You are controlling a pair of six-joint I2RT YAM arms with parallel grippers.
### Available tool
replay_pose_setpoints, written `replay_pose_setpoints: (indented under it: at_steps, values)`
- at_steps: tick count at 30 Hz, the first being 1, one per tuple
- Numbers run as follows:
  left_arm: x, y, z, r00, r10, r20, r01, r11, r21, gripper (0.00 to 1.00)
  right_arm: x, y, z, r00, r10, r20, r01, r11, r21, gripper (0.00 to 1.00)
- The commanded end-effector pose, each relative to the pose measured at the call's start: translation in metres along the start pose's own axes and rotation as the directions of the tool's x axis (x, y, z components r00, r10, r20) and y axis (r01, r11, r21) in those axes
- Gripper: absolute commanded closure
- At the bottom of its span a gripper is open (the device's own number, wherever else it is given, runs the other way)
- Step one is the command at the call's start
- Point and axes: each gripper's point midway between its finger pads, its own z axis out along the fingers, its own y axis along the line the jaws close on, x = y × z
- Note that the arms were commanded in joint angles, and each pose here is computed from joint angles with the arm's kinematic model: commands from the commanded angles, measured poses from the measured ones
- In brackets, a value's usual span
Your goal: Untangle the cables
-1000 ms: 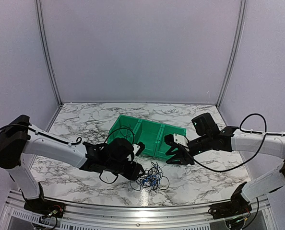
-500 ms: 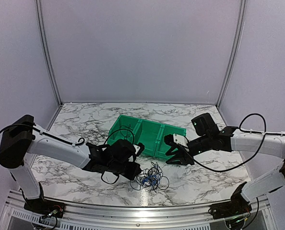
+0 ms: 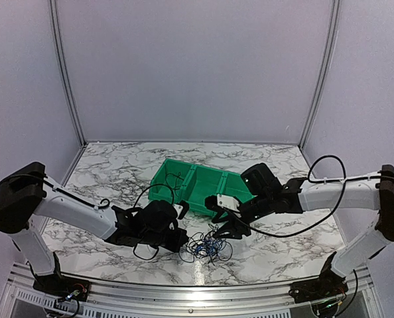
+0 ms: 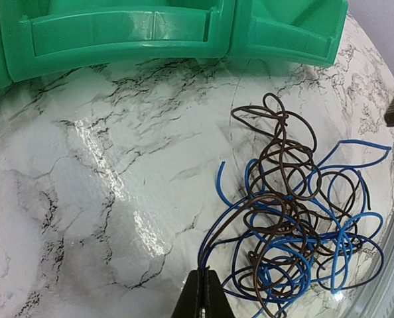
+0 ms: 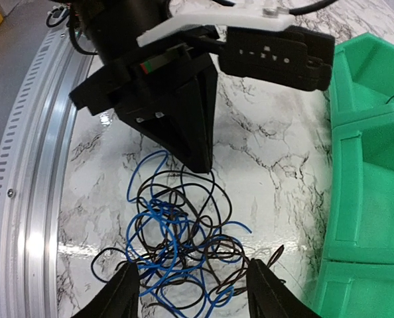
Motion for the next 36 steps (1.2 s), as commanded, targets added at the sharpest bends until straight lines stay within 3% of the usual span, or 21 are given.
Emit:
replay_pose_setpoints:
  at_steps: [1,5,14,18,31,36]
  values:
    - [-0.017,-0.012,-0.013,0.996,-0.049,0.079,0.044,0.997,0.064,1.00,-0.026,-0.018,0.012,0.999,-0.005,0.032,0.003,0.997,0.078,0.43]
    - [-0.020,-0.014,-0.017,0.986,-0.108,0.128,0.093,0.989,0.115,1.00,-0.030,-0.015,0.034,1.000,-0.005,0.004,0.004,0.999,0.053,0.42]
    - [-0.022,-0.016,-0.022,0.970,-0.173,0.171,0.142,0.973,0.181,1.00,0.009,-0.013,0.062,0.994,0.037,-0.099,-0.035,0.999,0.024,0.42]
    - [-0.025,-0.014,-0.030,0.965,-0.179,0.195,0.143,0.973,0.183,1.00,0.024,-0.008,0.071,0.990,0.043,-0.137,-0.045,0.999,-0.011,0.46]
    - [-0.047,0.012,-0.084,0.914,-0.206,0.350,0.160,0.975,0.156,1.00,0.048,0.000,0.083,0.976,0.058,-0.208,-0.074,0.995,-0.068,0.93]
    - [-0.068,0.033,-0.131,0.877,-0.172,0.449,0.157,0.985,0.071,1.00,0.054,0.003,0.086,0.971,0.066,-0.229,-0.087,0.993,-0.083,0.96]
